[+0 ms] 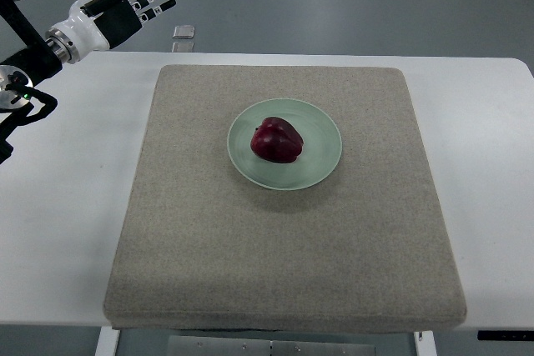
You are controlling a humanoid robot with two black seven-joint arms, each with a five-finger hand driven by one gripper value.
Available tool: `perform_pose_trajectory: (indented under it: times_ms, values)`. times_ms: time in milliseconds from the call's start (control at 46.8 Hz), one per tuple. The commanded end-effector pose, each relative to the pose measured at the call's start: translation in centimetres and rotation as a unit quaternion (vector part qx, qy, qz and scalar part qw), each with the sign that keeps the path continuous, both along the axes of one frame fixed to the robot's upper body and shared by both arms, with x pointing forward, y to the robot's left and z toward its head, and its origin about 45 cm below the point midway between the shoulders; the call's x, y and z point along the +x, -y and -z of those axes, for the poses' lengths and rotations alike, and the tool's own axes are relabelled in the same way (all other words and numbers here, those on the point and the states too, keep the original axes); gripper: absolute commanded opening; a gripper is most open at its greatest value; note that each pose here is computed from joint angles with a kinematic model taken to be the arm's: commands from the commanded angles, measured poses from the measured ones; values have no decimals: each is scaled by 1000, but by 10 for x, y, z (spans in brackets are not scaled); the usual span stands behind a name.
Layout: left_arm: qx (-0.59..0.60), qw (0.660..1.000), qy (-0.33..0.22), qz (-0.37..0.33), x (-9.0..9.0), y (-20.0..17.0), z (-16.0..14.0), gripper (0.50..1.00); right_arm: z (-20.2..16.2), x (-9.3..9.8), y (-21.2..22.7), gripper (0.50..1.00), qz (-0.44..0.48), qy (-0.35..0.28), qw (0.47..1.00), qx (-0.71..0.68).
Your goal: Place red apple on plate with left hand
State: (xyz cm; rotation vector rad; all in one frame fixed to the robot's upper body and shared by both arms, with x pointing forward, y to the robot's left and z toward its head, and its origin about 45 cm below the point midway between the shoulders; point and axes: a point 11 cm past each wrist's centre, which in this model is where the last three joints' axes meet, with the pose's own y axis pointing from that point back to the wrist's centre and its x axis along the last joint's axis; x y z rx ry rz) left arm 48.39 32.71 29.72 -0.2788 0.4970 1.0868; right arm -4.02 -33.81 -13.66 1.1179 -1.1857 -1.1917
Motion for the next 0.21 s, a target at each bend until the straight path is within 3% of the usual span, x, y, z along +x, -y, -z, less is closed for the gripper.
perform_pose_trajectory:
  times_ms: [0, 192]
  values:
    - [1, 1000, -2, 0, -1, 0, 2, 999, 0, 0, 0, 930, 0, 0, 1000, 2]
    - [2, 1000, -10, -1, -3, -1, 9, 996, 0, 0, 0, 928, 1, 1, 1000, 1]
